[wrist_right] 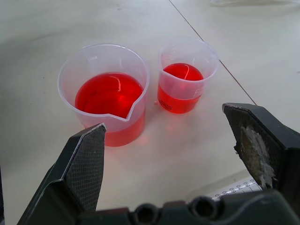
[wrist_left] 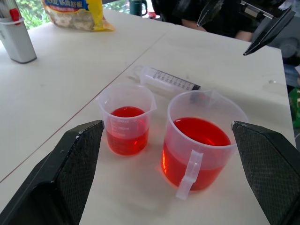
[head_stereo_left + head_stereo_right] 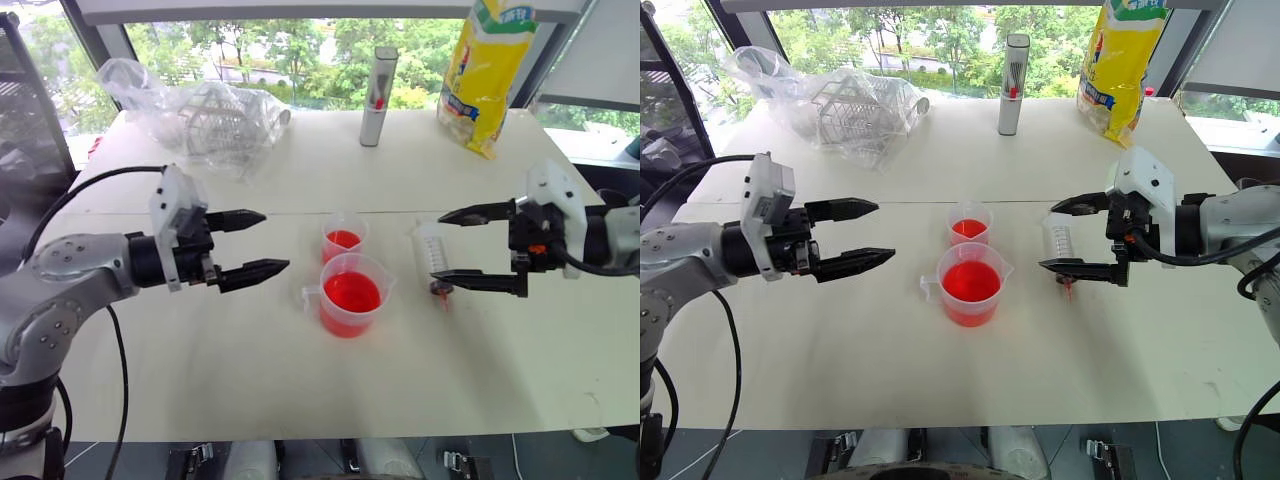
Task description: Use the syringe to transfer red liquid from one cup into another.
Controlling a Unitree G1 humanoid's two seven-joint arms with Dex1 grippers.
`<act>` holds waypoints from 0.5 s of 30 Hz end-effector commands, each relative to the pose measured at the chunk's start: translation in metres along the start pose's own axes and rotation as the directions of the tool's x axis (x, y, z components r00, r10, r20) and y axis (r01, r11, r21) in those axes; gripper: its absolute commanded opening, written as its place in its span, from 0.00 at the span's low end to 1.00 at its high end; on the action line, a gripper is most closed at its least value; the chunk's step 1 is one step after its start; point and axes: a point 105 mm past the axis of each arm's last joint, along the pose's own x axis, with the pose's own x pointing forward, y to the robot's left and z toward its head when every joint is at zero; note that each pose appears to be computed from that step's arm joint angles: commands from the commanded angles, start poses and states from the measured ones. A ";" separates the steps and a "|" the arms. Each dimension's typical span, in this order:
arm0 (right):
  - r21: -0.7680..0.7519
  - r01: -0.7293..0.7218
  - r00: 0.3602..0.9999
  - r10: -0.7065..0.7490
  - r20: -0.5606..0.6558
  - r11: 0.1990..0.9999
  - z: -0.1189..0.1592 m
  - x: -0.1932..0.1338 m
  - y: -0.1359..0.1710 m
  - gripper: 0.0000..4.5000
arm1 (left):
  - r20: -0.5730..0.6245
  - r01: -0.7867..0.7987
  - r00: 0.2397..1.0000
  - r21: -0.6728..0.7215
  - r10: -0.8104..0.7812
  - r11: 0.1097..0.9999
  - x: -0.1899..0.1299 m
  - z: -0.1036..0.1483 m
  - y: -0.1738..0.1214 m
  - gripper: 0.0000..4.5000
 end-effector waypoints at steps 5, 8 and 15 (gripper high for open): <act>-0.028 0.003 1.000 -0.003 0.013 1.000 0.008 -0.003 0.002 0.97 | 0.030 0.009 1.000 0.027 -0.010 1.000 -0.004 0.013 -0.003 1.00; -0.019 0.019 1.000 -0.019 0.003 1.000 0.005 -0.004 0.000 0.97 | 0.040 0.014 0.999 0.023 -0.015 1.000 -0.003 0.014 -0.003 1.00; 0.024 0.063 0.998 -0.063 -0.028 0.998 -0.001 -0.007 -0.003 0.97 | 0.041 0.040 0.998 0.020 -0.041 0.999 0.006 0.015 -0.001 1.00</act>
